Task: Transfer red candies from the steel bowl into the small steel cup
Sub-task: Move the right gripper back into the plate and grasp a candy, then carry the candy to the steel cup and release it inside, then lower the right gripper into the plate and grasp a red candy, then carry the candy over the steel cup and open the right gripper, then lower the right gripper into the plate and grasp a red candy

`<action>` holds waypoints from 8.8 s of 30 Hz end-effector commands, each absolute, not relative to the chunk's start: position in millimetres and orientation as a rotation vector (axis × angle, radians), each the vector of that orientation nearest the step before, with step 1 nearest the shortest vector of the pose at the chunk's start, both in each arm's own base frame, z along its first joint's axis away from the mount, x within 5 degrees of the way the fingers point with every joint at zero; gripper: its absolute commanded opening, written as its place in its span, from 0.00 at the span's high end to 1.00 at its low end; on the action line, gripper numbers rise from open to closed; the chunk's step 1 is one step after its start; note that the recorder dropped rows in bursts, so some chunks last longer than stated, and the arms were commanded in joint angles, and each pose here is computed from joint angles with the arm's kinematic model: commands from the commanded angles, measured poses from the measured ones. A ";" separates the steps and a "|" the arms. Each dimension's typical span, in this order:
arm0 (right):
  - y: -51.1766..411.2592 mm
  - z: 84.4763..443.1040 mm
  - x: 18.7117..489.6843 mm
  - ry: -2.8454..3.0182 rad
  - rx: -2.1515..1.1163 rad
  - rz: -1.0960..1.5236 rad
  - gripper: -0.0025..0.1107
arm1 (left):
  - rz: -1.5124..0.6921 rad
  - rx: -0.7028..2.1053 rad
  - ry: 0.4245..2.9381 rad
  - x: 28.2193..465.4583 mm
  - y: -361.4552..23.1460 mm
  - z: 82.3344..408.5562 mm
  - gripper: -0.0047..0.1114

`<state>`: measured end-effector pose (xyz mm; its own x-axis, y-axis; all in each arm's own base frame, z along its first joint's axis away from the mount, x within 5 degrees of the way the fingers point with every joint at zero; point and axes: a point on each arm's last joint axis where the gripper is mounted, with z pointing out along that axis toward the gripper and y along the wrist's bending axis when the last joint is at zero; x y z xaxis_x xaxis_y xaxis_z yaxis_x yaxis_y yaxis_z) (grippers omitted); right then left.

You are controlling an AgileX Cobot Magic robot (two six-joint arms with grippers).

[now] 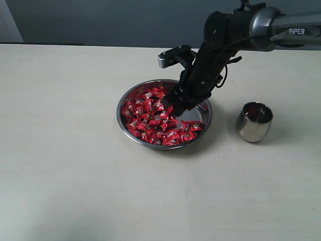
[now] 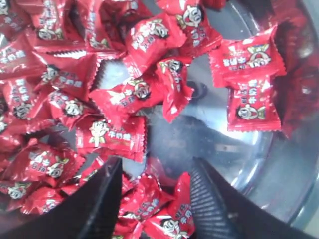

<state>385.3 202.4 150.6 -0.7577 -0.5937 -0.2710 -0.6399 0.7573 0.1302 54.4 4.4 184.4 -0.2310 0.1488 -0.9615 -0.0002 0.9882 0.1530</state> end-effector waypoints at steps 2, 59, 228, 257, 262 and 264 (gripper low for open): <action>201.7 138.7 388.8 2.745 -0.979 0.294 0.60 | 0.137 0.107 1.788 54.3 4.3 185.6 0.96; 203.2 215.0 383.7 2.542 -0.867 0.378 0.98 | 0.137 0.107 1.788 54.3 4.3 185.6 0.96; 105.0 261.1 315.6 2.488 -0.493 -0.079 0.98 | 0.137 0.107 1.788 54.3 4.3 185.6 0.96; 146.4 226.4 323.7 2.415 -0.633 0.193 0.66 | 0.137 0.107 1.788 54.3 4.3 185.6 0.96; 181.6 216.0 336.9 2.395 -0.679 0.251 0.66 | 0.137 0.107 1.788 54.3 4.3 185.6 0.96; 191.7 204.7 341.0 2.429 -0.712 0.254 0.66 | 0.137 0.107 1.788 54.3 4.3 185.6 0.96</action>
